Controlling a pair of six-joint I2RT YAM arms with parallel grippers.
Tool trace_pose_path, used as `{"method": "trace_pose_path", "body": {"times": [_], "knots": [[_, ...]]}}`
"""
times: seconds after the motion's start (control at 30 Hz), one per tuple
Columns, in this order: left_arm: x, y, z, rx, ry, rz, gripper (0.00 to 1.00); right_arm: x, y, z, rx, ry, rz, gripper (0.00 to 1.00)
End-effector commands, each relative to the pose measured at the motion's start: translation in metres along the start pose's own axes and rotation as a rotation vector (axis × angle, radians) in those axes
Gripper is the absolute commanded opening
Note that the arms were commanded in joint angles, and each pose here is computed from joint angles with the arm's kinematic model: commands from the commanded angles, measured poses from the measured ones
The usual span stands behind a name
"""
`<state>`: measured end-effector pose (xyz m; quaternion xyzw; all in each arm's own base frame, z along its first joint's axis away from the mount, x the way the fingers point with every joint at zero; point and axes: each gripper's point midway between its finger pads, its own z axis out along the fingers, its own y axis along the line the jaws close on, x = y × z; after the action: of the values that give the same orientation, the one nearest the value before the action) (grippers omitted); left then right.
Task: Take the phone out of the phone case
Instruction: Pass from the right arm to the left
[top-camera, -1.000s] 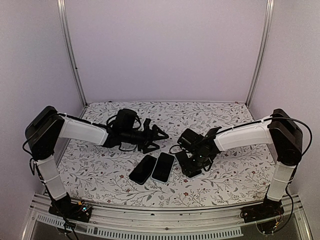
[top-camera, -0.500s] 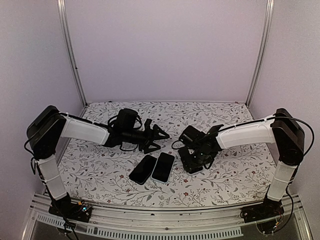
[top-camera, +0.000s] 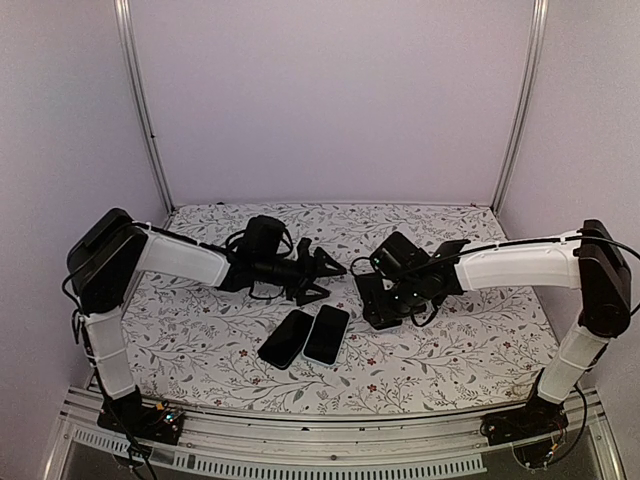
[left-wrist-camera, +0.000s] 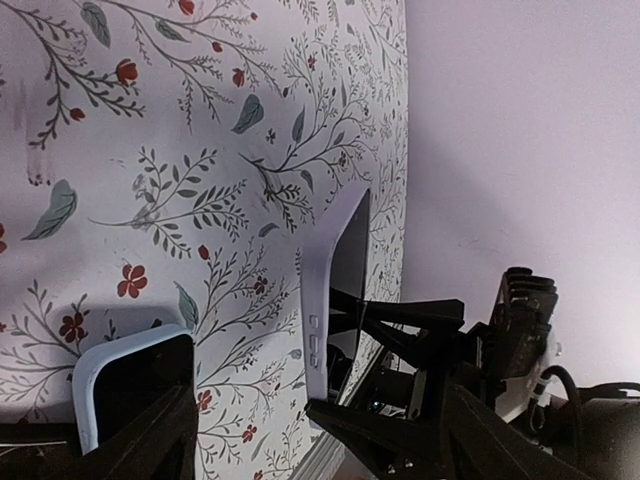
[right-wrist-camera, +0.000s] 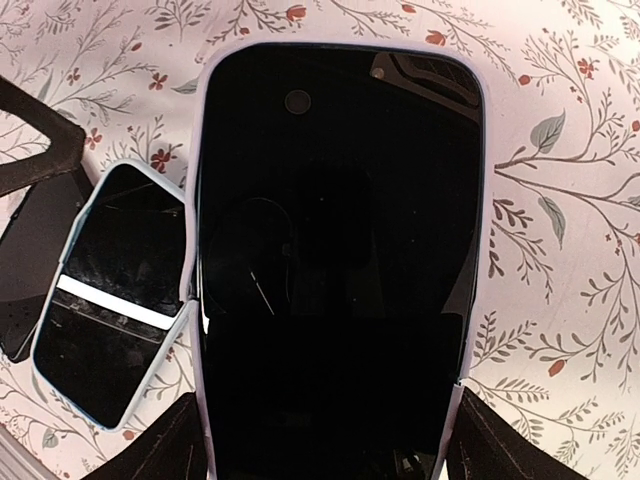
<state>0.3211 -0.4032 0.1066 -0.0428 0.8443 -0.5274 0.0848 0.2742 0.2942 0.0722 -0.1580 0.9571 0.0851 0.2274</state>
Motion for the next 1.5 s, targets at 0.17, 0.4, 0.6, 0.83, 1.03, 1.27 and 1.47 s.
{"method": "trace_pose_path", "body": {"times": [0.17, 0.4, 0.6, 0.83, 1.03, 1.27, 1.47], "knots": [[-0.004, -0.032, 0.027, 0.039, 0.021, 0.1, 0.82, -0.036, 0.03, -0.028, -0.165, -0.127, 0.017, 0.49], [-0.008, -0.028, 0.038, 0.027, 0.009, 0.091, 0.74, -0.044, 0.034, -0.033, -0.178, -0.141, 0.019, 0.49], [-0.01, -0.028, 0.041, 0.024, -0.002, 0.091, 0.68, -0.049, 0.036, -0.038, -0.183, -0.156, 0.024, 0.49], [-0.01, -0.027, 0.046, 0.039, 0.004, 0.083, 0.5, -0.056, 0.042, -0.044, -0.209, -0.173, 0.024, 0.49], [-0.011, -0.033, 0.047, 0.062, 0.002, 0.094, 0.14, -0.059, 0.046, -0.044, -0.227, -0.172, 0.027, 0.49], [-0.013, -0.048, 0.039, 0.106, -0.001, 0.155, 0.0, -0.058, 0.048, -0.044, -0.24, -0.168, 0.028, 0.77], [-0.028, -0.07, 0.008, 0.2, -0.028, 0.234, 0.0, -0.069, 0.054, -0.061, -0.313, -0.227, 0.031, 0.99]]}}
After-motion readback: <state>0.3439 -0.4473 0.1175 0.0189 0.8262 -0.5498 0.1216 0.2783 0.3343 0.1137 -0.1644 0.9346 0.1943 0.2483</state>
